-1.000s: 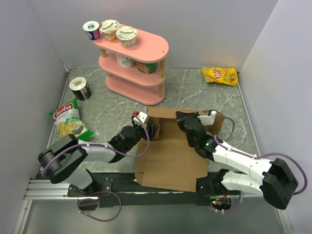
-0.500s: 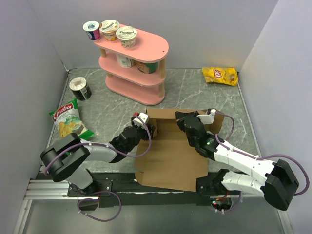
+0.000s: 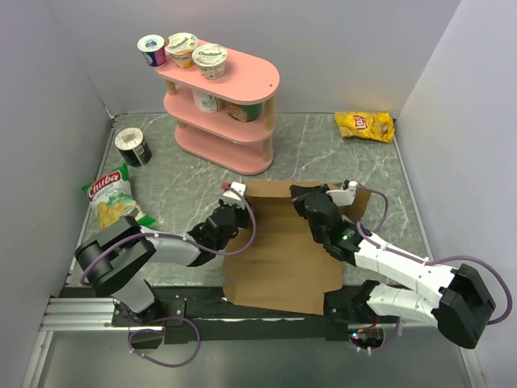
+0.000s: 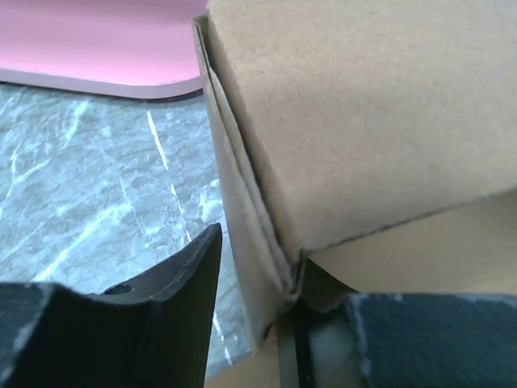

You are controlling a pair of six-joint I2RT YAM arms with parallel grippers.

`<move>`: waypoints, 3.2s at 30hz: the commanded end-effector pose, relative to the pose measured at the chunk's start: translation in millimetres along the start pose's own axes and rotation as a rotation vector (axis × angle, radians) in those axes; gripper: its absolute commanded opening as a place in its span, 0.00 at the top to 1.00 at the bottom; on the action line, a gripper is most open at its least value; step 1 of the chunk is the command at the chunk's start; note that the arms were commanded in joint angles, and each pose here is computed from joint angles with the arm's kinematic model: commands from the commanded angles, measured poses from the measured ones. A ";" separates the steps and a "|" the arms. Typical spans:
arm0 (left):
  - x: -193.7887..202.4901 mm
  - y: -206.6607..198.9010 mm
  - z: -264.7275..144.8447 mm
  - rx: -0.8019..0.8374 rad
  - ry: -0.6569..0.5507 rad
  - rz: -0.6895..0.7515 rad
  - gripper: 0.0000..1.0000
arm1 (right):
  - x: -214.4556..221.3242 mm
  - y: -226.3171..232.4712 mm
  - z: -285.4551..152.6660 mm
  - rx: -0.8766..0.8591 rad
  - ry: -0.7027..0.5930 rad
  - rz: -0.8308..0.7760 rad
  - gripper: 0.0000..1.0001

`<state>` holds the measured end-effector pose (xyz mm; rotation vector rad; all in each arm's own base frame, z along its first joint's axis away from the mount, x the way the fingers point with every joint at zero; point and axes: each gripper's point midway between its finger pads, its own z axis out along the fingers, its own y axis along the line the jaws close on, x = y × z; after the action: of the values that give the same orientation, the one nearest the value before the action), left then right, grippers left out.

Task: Fold the paper box

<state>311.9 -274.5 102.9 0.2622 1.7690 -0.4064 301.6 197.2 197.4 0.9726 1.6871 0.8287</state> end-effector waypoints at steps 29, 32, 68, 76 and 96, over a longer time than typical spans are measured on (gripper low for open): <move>16.3 76.6 -15.6 -0.504 0.114 0.175 0.90 | -20.4 -34.6 -9.3 0.145 -0.065 -0.168 0.97; 15.8 77.0 -15.9 -0.507 0.127 0.185 0.89 | -21.7 -34.5 -9.7 0.143 -0.067 -0.164 0.96; -30.5 7.9 -31.5 -0.064 0.091 0.012 0.01 | -33.2 0.8 -19.3 0.014 -0.071 -0.210 0.18; -32.6 10.8 -25.0 0.039 0.099 -0.049 0.01 | -28.8 19.2 -32.6 -0.069 0.003 -0.225 0.00; -49.5 -3.8 7.6 0.120 0.048 -0.078 0.07 | -50.1 0.3 -124.7 -0.124 0.285 -0.597 0.00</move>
<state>312.0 -266.4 120.4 0.3282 1.9039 -0.5321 202.3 167.6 227.3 0.3123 1.9563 0.8007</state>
